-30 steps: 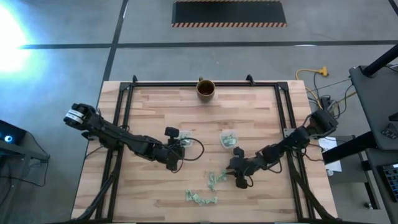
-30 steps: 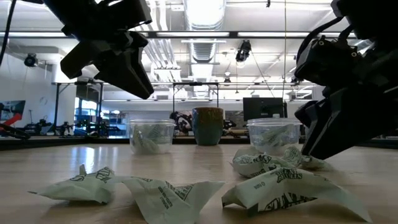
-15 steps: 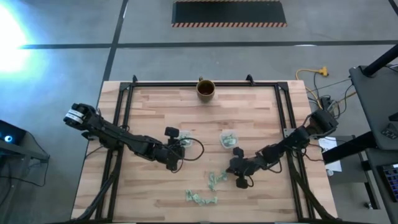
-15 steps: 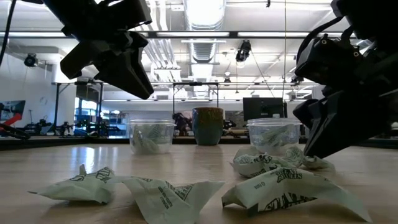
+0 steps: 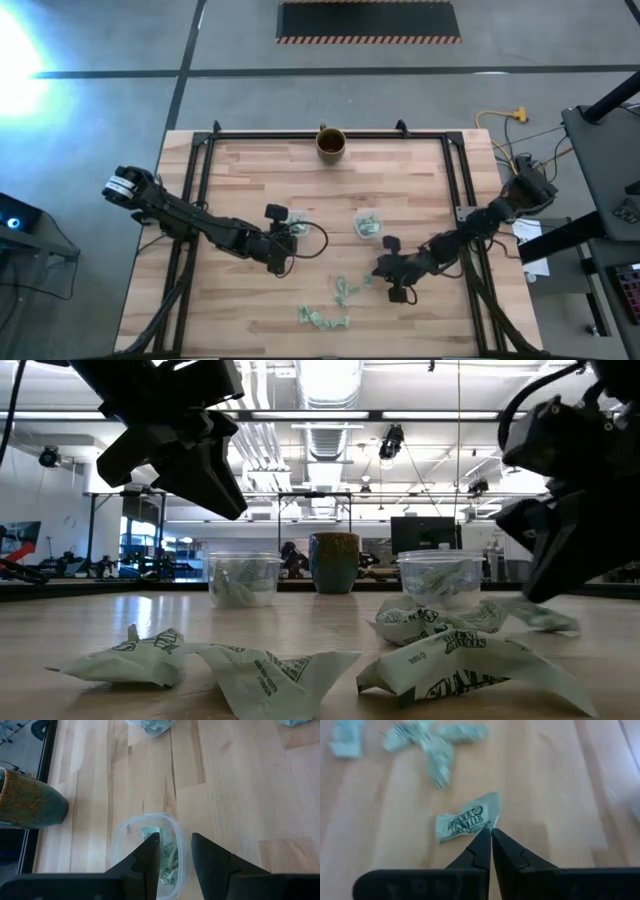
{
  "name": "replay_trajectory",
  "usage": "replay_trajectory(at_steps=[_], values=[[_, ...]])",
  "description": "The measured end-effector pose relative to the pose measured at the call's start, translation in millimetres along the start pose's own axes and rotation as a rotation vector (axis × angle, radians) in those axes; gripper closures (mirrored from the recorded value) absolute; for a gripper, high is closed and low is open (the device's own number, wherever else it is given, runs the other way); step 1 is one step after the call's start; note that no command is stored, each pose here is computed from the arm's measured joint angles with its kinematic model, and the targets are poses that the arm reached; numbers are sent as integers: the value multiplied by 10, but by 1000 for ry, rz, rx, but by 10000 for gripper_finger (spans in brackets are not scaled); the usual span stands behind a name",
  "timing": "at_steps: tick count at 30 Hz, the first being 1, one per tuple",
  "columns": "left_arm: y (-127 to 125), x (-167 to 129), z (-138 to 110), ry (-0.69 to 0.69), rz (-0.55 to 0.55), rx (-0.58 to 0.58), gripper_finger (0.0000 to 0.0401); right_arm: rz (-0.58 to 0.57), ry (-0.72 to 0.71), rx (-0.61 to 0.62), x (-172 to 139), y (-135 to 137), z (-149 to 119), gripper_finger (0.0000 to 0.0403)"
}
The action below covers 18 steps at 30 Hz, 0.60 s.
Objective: Pick and place Stevia / Truvia into bins
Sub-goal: Put the white stevia packet into the right transparent container
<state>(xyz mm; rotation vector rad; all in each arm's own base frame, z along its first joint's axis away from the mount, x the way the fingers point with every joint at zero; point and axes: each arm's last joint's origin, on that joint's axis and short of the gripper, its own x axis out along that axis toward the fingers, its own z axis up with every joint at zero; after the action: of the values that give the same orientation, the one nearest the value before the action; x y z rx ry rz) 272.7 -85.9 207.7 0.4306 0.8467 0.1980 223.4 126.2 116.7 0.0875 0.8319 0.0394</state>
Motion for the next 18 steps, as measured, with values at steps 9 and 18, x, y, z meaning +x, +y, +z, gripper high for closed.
replay_trajectory(at_steps=[9, 18], values=[[0, 0, 0, 0, 0, 1, 306, -69, 66, 108, -205, -14, -69, 394], [-2, -1, 0, 0, -1, 1, 306, -59, 48, 123, -210, -2, -52, 346]])
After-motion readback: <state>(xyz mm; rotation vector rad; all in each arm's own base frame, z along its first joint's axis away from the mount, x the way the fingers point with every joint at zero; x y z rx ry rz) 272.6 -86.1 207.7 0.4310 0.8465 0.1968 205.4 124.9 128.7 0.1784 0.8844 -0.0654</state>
